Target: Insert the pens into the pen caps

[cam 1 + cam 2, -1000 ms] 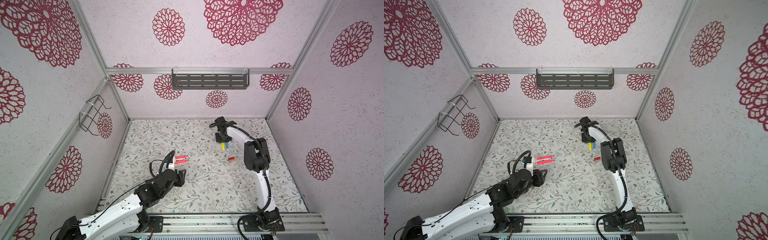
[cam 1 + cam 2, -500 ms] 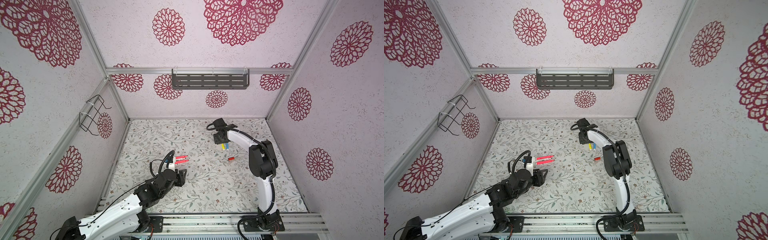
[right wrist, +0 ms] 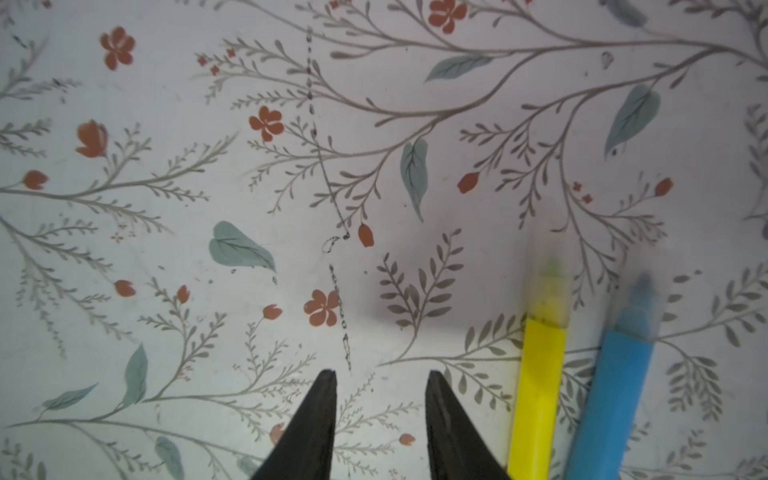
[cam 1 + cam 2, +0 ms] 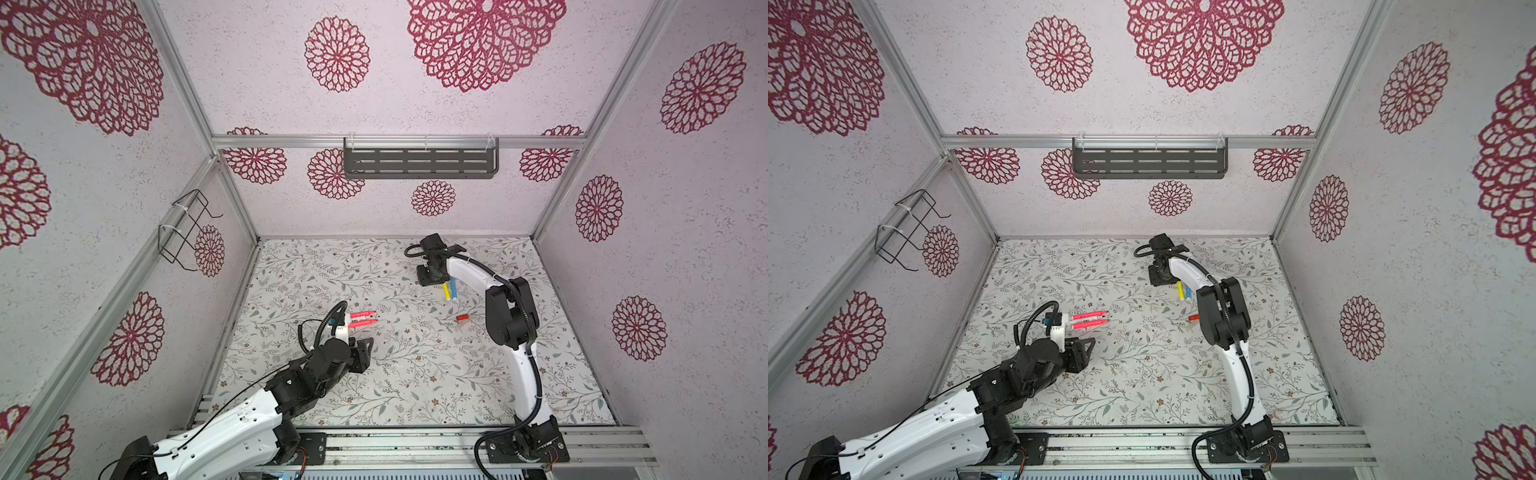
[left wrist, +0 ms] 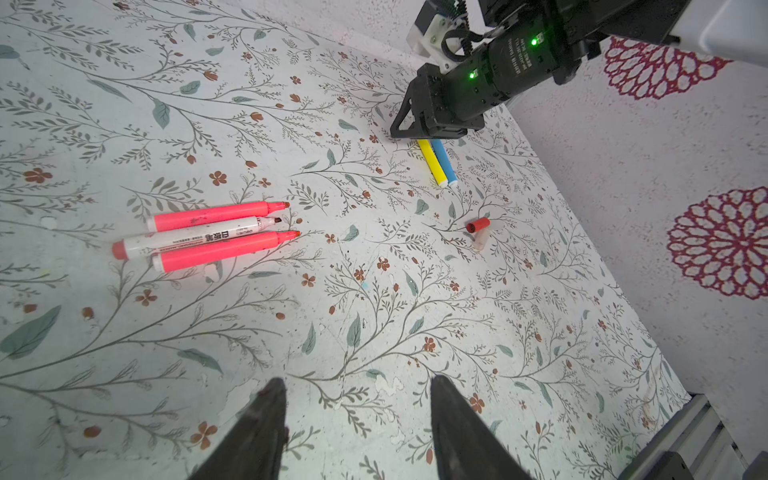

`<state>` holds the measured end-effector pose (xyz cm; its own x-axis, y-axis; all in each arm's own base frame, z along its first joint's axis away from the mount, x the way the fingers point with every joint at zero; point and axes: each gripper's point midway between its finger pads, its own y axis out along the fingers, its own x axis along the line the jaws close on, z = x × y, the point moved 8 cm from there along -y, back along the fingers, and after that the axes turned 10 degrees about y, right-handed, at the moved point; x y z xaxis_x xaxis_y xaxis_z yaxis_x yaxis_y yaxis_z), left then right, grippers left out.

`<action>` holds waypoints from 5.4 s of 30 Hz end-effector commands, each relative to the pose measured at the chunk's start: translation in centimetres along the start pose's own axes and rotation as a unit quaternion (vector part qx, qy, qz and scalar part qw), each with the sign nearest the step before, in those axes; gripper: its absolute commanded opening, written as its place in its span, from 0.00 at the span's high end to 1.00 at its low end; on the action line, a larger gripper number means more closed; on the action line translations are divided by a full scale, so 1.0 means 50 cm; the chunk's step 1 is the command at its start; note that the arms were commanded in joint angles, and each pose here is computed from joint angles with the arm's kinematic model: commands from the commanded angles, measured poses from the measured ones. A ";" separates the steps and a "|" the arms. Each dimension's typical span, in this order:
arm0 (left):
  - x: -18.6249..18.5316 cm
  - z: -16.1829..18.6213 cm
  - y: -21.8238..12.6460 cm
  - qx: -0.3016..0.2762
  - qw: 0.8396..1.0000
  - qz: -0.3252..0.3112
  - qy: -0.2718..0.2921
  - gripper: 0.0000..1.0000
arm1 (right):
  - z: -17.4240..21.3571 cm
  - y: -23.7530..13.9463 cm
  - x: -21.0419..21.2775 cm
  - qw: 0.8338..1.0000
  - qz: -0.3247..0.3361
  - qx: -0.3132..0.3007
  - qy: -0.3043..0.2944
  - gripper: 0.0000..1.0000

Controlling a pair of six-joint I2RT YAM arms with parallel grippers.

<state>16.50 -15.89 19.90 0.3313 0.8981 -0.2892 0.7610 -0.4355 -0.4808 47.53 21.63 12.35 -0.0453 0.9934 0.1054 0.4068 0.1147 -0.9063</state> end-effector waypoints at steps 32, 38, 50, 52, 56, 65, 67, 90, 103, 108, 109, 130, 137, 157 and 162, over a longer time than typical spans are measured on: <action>0.008 0.001 -0.013 -0.014 1.000 -0.004 -0.001 0.42 | -0.002 -0.003 -0.113 0.990 0.096 0.002 0.107 0.60; 0.009 0.001 -0.015 -0.015 1.000 -0.004 0.000 0.42 | -0.002 -0.010 -0.119 0.987 0.099 -0.009 0.123 0.58; 0.010 -0.005 -0.020 -0.023 1.000 -0.005 0.005 0.42 | -0.021 -0.115 -0.087 0.991 0.031 -0.058 0.113 0.58; 0.009 -0.007 -0.018 -0.023 1.000 -0.008 0.011 0.42 | -0.026 -0.154 -0.074 0.992 -0.002 -0.074 0.107 0.58; 0.006 -0.011 -0.016 -0.024 1.000 -0.010 0.017 0.41 | -0.016 -0.232 -0.038 0.989 -0.069 -0.103 0.085 0.56; 0.018 -0.018 0.018 0.021 0.999 -0.016 0.020 0.40 | 0.053 -0.406 0.018 0.963 -0.207 -0.173 0.019 0.54; 0.028 -0.017 0.038 0.052 0.998 -0.020 0.018 0.40 | 0.083 -0.427 0.022 0.954 -0.242 -0.177 0.010 0.52; 0.145 -0.040 0.228 0.188 0.978 -0.081 0.037 0.41 | 0.414 -0.523 -0.075 0.886 -0.383 -0.260 -0.005 0.14; 0.159 -0.044 0.289 0.231 0.968 -0.073 0.059 0.42 | 0.476 -0.501 -0.097 0.875 -0.417 -0.245 0.007 0.13; 0.165 -0.030 0.313 0.247 0.965 -0.066 0.058 0.42 | 0.482 -0.509 -0.099 0.868 -0.427 -0.251 0.007 0.13; 0.167 -0.028 0.317 0.249 0.965 -0.067 0.057 0.42 | 0.483 -0.509 -0.099 0.867 -0.430 -0.252 0.007 0.13; 0.160 -0.048 0.316 0.234 0.969 -0.060 0.055 0.43 | 0.490 -0.481 -0.091 0.862 -0.451 -0.230 0.024 0.13; 0.160 -0.054 0.325 0.235 0.968 -0.060 0.060 0.43 | 0.490 -0.475 -0.089 0.861 -0.454 -0.225 0.028 0.13; 0.172 -0.022 0.342 0.260 0.961 -0.067 0.063 0.43 | 0.498 -0.479 -0.092 0.857 -0.463 -0.225 0.033 0.13; 0.171 -0.020 0.340 0.261 0.961 -0.064 0.063 0.43 | 0.502 -0.476 -0.095 0.857 -0.463 -0.224 0.037 0.13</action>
<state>32.52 -15.65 10.11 0.3278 0.9368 -0.1220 0.4245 -0.2614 -0.8669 15.26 14.18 22.36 -0.4637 0.5045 0.7284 0.5391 0.8130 -0.2199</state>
